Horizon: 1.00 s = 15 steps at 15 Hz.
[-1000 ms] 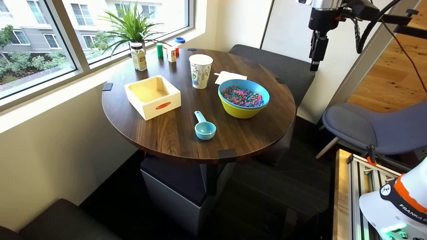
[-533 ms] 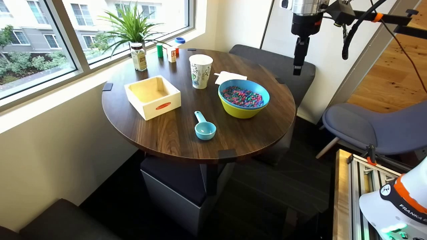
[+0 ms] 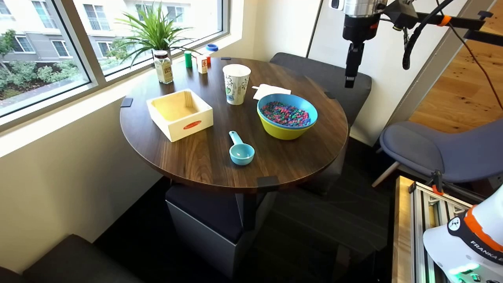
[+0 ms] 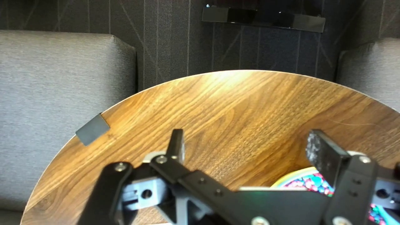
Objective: Move some objects from the blue bowl to the white spoon
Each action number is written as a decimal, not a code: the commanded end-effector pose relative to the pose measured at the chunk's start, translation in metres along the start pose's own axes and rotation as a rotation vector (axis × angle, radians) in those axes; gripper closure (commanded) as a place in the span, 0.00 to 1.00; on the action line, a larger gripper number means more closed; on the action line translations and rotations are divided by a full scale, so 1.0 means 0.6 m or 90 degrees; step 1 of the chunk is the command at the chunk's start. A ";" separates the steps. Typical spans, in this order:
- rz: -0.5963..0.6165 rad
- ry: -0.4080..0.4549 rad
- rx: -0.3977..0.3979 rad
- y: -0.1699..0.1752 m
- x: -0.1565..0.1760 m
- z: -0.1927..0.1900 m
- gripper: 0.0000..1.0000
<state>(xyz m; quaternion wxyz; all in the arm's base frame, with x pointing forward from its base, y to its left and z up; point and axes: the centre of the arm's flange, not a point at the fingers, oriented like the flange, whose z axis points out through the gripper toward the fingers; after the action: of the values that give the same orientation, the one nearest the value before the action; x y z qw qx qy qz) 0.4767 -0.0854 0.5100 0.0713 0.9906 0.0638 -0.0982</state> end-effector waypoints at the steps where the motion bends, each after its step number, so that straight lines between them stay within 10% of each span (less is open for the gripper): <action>1: 0.001 0.037 -0.030 -0.047 0.028 0.005 0.00; 5: 0.010 0.144 -0.048 -0.116 0.074 0.014 0.00; 15: 0.050 0.194 0.011 -0.161 0.129 0.077 0.00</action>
<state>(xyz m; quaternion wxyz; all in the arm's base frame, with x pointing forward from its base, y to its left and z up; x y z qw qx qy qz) 0.5259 0.0092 0.4522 0.0767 0.9954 0.0409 0.0401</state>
